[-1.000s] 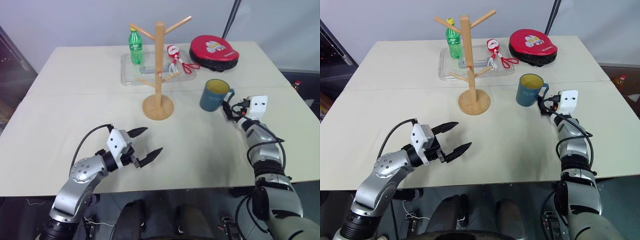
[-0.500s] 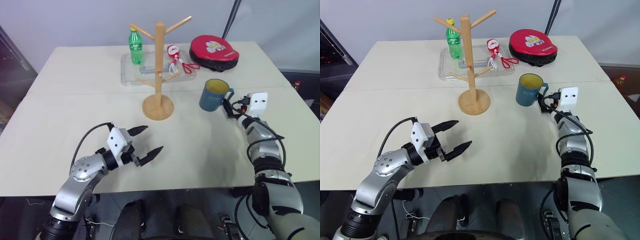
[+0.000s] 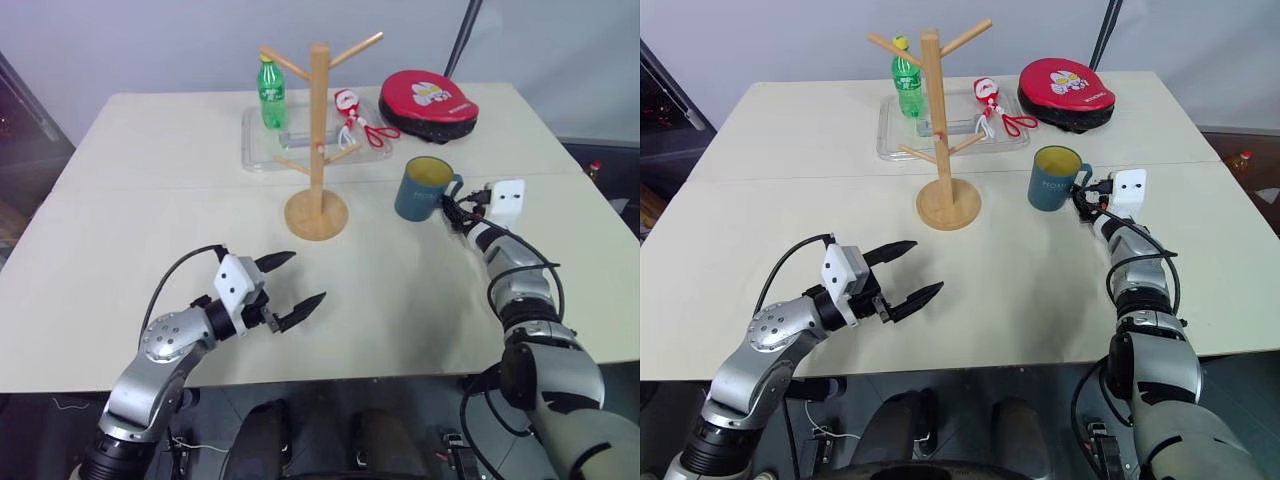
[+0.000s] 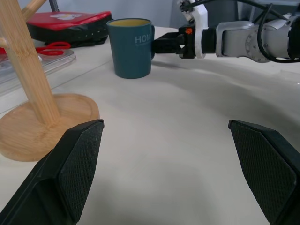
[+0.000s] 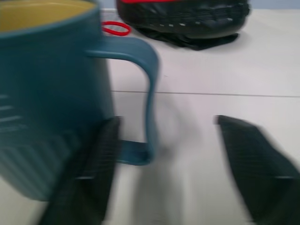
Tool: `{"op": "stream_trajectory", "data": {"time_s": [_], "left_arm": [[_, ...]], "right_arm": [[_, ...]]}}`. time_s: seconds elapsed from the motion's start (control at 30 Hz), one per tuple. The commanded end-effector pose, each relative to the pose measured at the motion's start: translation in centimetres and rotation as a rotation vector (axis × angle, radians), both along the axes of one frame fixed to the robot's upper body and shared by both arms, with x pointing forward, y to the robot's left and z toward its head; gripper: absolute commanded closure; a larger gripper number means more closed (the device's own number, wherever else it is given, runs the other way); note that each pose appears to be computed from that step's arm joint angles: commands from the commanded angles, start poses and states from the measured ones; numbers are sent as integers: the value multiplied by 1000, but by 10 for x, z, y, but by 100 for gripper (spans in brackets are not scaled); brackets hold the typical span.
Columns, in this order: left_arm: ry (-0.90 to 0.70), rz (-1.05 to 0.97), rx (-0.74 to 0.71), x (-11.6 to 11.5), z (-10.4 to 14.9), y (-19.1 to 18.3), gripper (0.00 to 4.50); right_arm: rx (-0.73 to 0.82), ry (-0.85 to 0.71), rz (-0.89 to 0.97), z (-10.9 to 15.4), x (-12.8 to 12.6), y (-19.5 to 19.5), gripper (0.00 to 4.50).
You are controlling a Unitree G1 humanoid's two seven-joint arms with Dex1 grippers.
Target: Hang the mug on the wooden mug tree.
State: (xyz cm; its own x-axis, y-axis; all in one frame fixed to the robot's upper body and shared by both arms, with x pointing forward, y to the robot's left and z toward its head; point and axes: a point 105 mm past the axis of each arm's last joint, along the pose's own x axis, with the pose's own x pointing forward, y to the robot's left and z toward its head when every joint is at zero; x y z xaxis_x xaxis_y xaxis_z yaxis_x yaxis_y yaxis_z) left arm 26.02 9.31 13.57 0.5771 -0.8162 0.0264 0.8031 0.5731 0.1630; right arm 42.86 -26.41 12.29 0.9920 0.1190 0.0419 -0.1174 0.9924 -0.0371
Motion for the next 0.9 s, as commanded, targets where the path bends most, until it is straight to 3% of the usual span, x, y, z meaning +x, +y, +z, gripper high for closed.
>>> {"op": "stream_trajectory", "data": {"time_s": [0.03,0.1,0.27,0.37,0.67,0.9], "left_arm": [[-52,2,-4,-3,12,0,0],[-52,4,-6,-2,12,1,0],[-54,15,-7,0,13,2,0],[-56,39,-8,2,13,8,0],[-88,123,18,17,20,38,0],[-132,161,44,31,29,61,0]], "right_arm": [[16,-74,28,20,3,3,354],[27,-79,39,20,3,4,445],[33,-111,68,23,-3,6,445],[-97,-151,114,31,-12,13,445],[-568,-337,490,92,-92,113,445],[-627,-339,515,121,-117,166,445]]}}
